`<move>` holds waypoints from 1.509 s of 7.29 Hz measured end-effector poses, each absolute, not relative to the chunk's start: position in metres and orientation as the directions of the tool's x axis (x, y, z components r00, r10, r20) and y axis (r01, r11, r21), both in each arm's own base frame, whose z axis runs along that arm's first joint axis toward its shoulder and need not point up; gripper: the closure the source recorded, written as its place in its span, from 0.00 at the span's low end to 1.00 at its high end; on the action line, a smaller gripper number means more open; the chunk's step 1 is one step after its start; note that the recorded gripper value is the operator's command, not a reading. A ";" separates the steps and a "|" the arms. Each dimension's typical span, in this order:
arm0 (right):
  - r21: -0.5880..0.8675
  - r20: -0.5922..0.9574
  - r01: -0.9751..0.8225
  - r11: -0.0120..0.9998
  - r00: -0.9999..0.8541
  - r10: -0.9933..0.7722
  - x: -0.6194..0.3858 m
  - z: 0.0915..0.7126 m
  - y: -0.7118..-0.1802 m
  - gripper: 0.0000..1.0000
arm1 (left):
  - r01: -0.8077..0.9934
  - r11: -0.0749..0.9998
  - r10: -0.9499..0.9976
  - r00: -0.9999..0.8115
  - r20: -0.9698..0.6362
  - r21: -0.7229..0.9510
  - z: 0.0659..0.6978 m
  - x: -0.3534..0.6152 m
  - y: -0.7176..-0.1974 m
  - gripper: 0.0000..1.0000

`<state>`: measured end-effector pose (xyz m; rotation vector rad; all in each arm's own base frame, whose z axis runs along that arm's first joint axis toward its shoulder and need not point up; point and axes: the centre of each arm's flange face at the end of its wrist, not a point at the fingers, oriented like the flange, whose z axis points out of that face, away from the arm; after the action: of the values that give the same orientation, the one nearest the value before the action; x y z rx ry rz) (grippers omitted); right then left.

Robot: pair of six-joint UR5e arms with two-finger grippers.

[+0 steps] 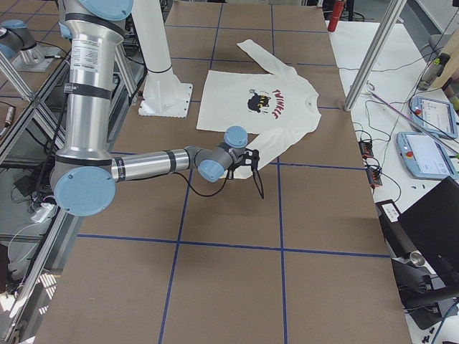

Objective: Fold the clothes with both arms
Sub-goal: 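Grasp the sleeve with the right gripper and fold it across the shirt body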

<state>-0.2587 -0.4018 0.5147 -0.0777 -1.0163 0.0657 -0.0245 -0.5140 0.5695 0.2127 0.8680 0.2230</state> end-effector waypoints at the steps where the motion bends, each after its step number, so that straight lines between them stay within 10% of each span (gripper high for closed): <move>1: -0.128 0.868 -0.045 0.991 0.478 0.134 -0.283 0.473 -0.410 1.00 | -0.107 0.955 0.280 0.626 -0.728 0.276 0.569 -0.024 -0.514 0.00; 8: -0.203 0.865 -0.315 0.927 0.385 0.321 -0.585 0.082 -0.559 1.00 | -0.103 0.952 0.292 0.593 -0.750 0.289 0.559 -0.022 -0.513 0.00; 11: -0.156 0.892 -0.342 0.927 0.355 0.281 -0.670 0.019 -0.542 1.00 | -0.100 0.951 0.295 0.587 -0.754 0.294 0.555 -0.022 -0.512 0.00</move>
<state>-0.6704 -0.5419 0.0190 0.0606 -1.1390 0.4024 -0.0218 -0.5123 0.5550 0.2301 0.9164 0.2324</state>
